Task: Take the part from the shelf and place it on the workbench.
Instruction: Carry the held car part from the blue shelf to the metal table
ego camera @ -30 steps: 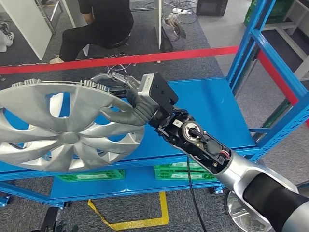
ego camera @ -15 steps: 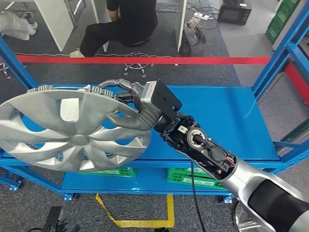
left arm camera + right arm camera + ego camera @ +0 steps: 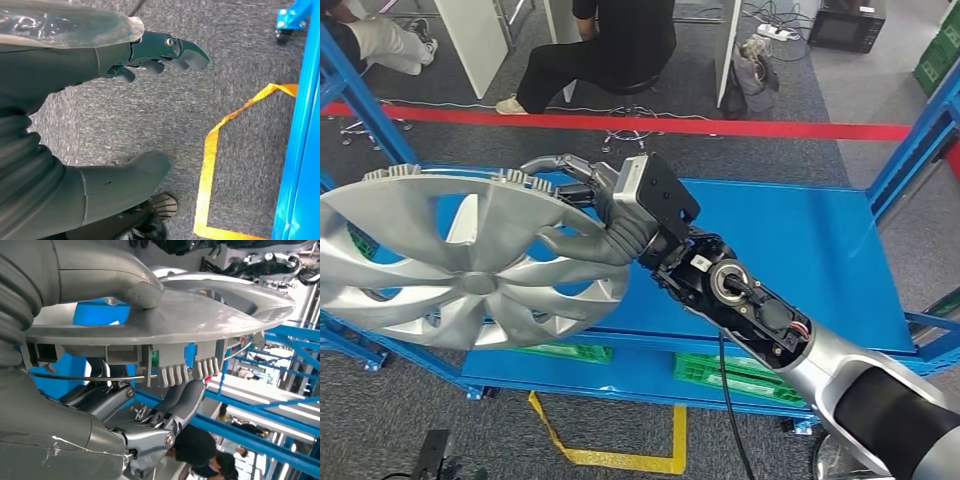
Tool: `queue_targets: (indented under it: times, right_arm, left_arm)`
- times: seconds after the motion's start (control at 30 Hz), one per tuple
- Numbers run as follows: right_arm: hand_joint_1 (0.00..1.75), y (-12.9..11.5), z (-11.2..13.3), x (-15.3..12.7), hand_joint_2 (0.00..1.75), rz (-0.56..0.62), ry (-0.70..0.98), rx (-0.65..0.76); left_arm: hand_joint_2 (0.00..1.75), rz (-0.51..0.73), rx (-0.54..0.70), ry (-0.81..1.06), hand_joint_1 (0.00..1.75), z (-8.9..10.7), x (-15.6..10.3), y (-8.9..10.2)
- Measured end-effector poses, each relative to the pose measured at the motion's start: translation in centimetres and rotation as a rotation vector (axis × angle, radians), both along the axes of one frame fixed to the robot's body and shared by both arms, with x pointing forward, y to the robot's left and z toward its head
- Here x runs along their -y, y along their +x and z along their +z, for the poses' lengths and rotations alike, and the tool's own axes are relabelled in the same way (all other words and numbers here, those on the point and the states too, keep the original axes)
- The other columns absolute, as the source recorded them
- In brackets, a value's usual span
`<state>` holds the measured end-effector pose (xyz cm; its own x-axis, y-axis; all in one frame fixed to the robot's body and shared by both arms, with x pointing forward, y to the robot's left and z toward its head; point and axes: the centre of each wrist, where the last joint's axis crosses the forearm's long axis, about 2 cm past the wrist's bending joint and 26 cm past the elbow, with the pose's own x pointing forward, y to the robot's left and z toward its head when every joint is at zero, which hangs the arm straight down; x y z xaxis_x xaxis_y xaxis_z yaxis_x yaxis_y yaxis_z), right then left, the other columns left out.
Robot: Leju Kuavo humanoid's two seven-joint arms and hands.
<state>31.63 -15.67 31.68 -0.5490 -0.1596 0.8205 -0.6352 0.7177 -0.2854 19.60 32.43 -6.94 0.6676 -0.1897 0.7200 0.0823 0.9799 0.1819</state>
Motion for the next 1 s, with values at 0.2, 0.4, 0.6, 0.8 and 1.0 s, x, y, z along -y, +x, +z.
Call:
queue_targets:
  times: [0.2,0.4,0.6,0.8,1.0]
  right_arm:
    - [1.75,0.23,0.68,-0.06,1.75,0.007,0.009,0.027]
    - [1.75,0.41,0.48,-0.05,1.75,0.019,-0.004,0.054]
    - [1.75,0.59,0.10,0.00,1.75,0.017,-0.019,0.054]
    - [1.75,0.66,0.17,0.02,1.75,0.017,-0.018,0.061]
    - [1.75,0.71,0.19,0.03,1.75,0.017,-0.018,0.062]
  left_arm:
    - [1.75,0.002,0.010,-0.007,0.00,0.19,-0.15,0.42]
    - [1.75,0.002,0.010,-0.003,0.00,0.23,-0.38,0.47]
    - [1.75,-0.003,0.007,-0.002,0.00,0.17,-0.30,0.35]
    - [1.75,-0.008,-0.001,-0.001,0.00,0.08,-0.36,0.13]
    - [1.75,-0.008,0.001,0.001,0.00,0.14,-0.51,0.24]
